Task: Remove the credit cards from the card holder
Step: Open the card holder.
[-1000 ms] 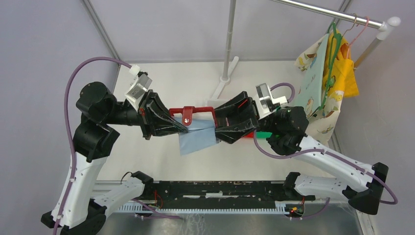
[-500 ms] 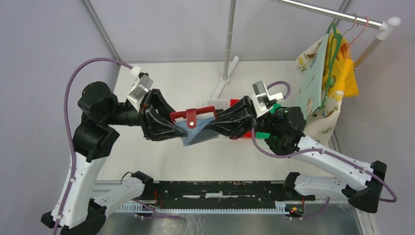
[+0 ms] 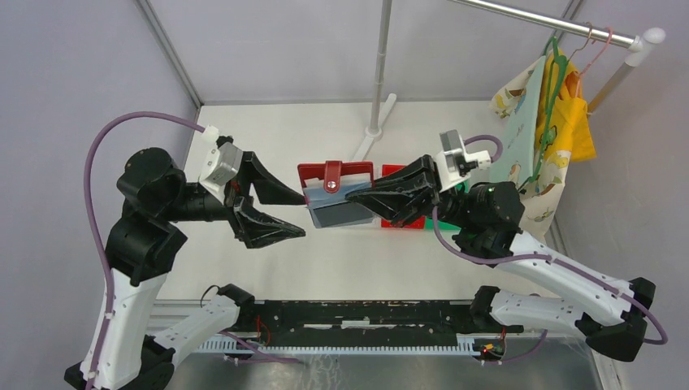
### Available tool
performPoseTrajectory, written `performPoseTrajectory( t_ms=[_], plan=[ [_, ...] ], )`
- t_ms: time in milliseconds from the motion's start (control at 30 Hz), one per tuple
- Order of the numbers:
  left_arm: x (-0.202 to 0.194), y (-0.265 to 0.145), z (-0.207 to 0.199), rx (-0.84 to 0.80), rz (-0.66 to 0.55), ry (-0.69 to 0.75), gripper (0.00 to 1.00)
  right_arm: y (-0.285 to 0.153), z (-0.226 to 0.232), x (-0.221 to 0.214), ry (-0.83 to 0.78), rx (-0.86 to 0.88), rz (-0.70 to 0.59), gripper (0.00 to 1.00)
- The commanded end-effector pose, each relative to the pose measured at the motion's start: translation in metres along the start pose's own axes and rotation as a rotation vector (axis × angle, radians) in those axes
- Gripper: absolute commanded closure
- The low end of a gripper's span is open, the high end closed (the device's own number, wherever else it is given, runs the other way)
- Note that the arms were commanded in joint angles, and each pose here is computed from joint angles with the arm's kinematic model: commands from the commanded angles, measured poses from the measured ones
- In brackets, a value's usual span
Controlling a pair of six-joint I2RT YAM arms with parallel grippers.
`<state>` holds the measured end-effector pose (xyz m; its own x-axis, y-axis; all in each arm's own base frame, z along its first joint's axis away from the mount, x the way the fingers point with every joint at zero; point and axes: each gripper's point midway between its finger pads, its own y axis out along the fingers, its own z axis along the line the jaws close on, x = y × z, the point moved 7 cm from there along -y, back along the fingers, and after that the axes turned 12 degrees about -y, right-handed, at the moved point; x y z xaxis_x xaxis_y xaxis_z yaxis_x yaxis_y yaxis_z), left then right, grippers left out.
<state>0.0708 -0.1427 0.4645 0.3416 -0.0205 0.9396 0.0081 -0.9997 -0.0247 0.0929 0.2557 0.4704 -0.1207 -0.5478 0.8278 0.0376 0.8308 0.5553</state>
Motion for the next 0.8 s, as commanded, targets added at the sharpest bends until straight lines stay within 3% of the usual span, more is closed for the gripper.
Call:
performPoseTrajectory(
  t_ms=[0,200,300,433,467,633,767],
  plan=[
    [0.021,0.006,0.005,0.038,-0.137,-0.005,0.39,0.007,-0.004,-0.011,0.07,-0.015,0.02,1.0],
    [0.016,0.008,0.003,-0.012,-0.113,-0.066,0.45,0.009,-0.005,-0.021,0.092,-0.04,0.015,1.0],
    [0.016,0.009,0.007,0.006,-0.123,-0.074,0.63,0.013,-0.005,-0.026,0.105,-0.037,0.021,1.0],
    [0.02,0.009,0.019,0.105,-0.167,-0.05,0.94,0.016,-0.001,-0.03,0.109,-0.007,0.038,0.99],
    [0.021,0.008,0.021,0.127,-0.174,-0.043,0.98,0.016,-0.001,-0.03,0.106,-0.006,0.043,0.95],
    [0.012,0.009,0.018,0.071,-0.113,-0.05,0.98,0.01,0.002,-0.027,0.037,0.025,0.09,0.53],
    [0.0,0.01,0.02,0.026,-0.023,-0.081,0.98,0.016,0.003,-0.026,-0.011,0.093,0.189,0.4]
  ],
)
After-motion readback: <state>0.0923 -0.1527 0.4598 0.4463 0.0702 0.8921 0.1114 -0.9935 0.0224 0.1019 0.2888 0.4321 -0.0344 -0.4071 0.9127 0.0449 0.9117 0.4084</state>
